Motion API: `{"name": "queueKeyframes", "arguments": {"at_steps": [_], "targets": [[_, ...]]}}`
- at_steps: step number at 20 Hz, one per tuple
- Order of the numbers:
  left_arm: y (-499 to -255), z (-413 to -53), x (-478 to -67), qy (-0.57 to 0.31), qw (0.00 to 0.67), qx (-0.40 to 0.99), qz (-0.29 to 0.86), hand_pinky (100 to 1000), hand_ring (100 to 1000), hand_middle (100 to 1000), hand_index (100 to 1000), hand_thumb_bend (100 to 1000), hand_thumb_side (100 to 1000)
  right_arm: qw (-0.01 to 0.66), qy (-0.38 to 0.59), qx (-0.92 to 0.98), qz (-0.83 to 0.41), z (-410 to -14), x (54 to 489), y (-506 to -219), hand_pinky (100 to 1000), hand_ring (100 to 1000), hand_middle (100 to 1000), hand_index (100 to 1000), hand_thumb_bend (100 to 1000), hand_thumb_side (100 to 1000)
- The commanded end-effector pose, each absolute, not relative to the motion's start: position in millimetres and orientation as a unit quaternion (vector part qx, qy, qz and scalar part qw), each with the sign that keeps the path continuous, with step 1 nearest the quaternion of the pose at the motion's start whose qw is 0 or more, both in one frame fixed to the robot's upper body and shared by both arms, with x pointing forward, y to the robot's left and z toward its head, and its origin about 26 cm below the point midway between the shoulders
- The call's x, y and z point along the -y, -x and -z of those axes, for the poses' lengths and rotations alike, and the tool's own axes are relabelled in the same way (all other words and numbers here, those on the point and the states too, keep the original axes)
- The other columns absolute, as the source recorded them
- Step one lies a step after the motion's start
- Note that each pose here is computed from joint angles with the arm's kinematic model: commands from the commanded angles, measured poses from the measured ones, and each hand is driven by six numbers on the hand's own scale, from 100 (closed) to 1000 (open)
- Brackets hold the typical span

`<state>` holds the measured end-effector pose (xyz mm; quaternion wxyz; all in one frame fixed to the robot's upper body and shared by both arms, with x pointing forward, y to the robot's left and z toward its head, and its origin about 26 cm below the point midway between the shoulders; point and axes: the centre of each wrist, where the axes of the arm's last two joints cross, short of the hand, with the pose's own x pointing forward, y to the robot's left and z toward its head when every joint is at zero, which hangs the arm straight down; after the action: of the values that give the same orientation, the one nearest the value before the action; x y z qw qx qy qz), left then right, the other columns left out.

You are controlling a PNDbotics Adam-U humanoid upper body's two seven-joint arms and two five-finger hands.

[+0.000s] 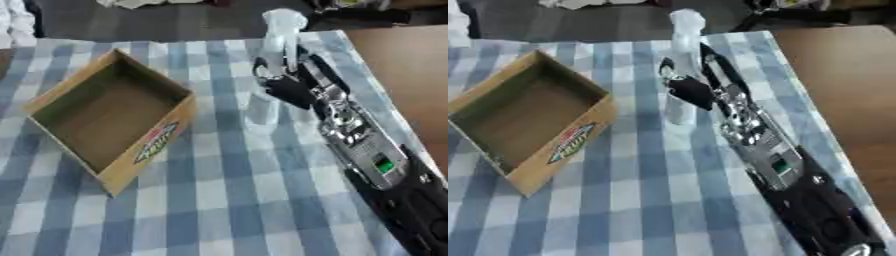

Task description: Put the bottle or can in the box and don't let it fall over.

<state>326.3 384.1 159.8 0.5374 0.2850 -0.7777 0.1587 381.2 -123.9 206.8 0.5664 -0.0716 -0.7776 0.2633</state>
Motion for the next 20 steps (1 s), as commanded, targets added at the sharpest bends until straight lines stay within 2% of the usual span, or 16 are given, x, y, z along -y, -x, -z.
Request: {"name": "queueKeyframes", "arguments": {"at_steps": [1,20], "targets": [[-325,-171,-388,-0.291,0.524,0.785,-0.156,719,670,622,828,265,402,0.551,0.063,0.791,-0.259,-219,119,-378,993,936,893,953,100,491],[-325,-171,-387,-0.287,0.524,0.786,-0.160,720,668,622,828,261,405,0.558,0.044,0.788,-0.258,-213,101,-383,986,923,881,936,100,495]]}}
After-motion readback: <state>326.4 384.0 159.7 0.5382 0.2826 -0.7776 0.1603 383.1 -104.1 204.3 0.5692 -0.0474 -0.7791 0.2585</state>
